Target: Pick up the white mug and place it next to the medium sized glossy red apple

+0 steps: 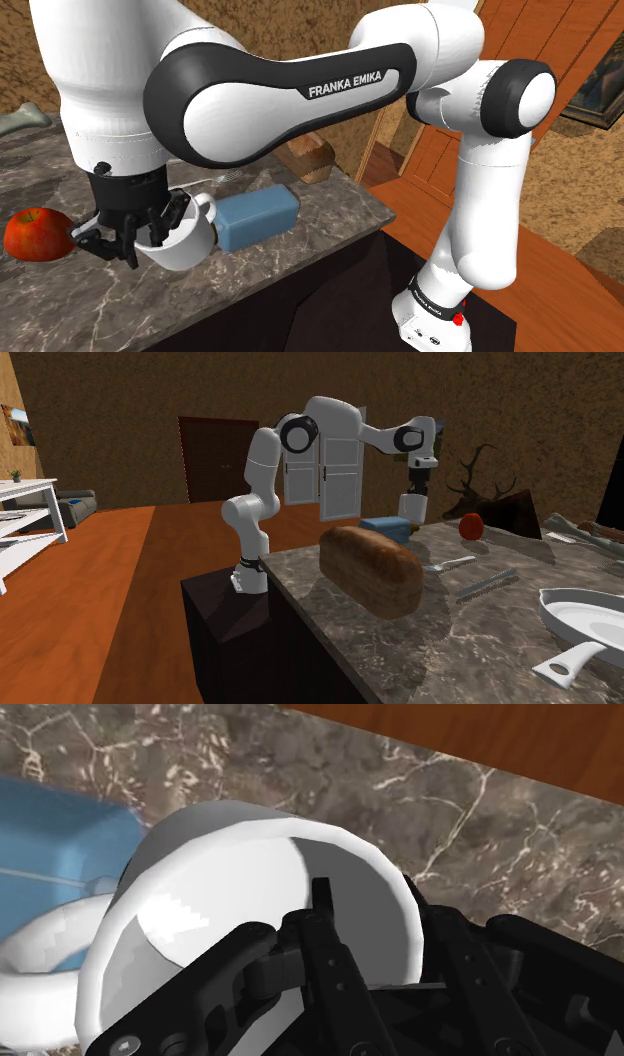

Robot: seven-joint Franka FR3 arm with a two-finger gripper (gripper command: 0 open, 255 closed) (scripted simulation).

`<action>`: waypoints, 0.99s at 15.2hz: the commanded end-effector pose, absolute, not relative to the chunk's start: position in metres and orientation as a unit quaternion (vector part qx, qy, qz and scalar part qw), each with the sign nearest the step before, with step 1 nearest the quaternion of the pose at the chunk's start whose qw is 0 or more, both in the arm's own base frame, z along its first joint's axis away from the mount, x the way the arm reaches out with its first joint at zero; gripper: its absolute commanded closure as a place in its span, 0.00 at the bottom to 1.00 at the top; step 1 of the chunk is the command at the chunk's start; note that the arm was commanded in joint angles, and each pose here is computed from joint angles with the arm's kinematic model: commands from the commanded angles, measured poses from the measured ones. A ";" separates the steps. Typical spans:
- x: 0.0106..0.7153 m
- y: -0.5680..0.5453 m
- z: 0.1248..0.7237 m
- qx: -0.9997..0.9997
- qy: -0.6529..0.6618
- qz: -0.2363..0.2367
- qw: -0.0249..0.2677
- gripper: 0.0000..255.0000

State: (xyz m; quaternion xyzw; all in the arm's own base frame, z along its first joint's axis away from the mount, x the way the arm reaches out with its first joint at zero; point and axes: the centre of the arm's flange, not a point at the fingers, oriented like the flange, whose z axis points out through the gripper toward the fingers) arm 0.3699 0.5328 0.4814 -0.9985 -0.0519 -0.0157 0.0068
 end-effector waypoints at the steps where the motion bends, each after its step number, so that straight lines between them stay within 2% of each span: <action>1: 0.373 0.530 0.474 -0.999 -0.049 -0.011 0.000 0.00; 6: 0.374 0.529 0.474 -0.999 -0.049 -0.011 0.000 0.00; 10: 0.373 0.529 0.524 -0.999 -0.049 -0.011 0.000 0.00; 15: 0.373 0.529 0.524 -0.999 -0.049 -0.011 0.000 0.00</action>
